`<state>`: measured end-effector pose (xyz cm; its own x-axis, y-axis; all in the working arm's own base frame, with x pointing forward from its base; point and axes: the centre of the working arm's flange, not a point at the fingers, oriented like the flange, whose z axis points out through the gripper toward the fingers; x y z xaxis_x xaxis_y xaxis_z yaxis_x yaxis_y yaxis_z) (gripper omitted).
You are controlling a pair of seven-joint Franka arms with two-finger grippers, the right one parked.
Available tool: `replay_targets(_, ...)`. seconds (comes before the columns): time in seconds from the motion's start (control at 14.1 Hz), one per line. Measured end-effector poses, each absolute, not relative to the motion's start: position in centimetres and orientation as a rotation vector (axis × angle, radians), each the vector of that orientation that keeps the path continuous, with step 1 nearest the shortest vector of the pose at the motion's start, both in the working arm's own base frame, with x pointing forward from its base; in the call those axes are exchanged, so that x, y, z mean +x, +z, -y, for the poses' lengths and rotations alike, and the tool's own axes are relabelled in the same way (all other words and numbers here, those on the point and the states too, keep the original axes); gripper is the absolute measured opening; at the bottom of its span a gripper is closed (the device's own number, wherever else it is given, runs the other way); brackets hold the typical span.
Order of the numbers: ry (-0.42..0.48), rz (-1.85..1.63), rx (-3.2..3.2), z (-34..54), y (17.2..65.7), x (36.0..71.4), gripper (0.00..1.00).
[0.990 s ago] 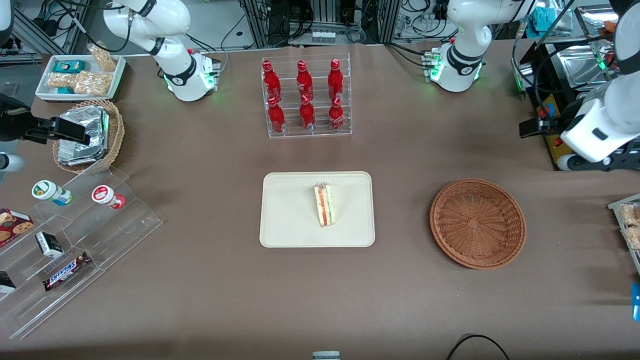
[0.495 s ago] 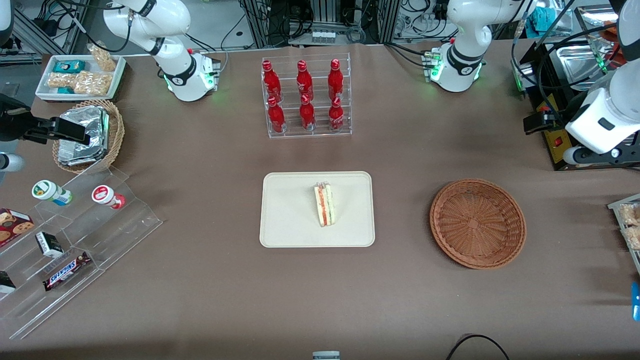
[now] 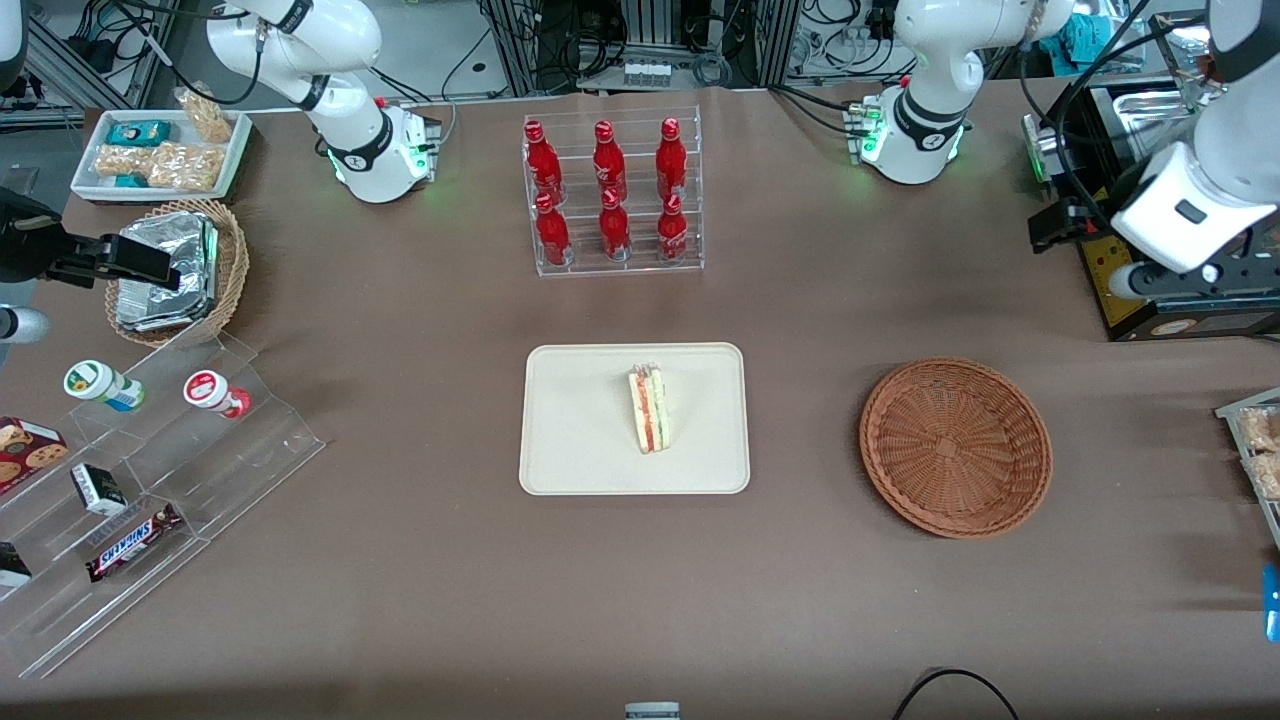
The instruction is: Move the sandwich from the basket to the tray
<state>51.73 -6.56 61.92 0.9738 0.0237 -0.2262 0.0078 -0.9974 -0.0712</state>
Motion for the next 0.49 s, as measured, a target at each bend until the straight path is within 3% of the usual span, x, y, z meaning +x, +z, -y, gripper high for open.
replay_targets(0.49, 0.277, 0.037, -3.070, 6.2, 63.8, 52.1, 1.00)
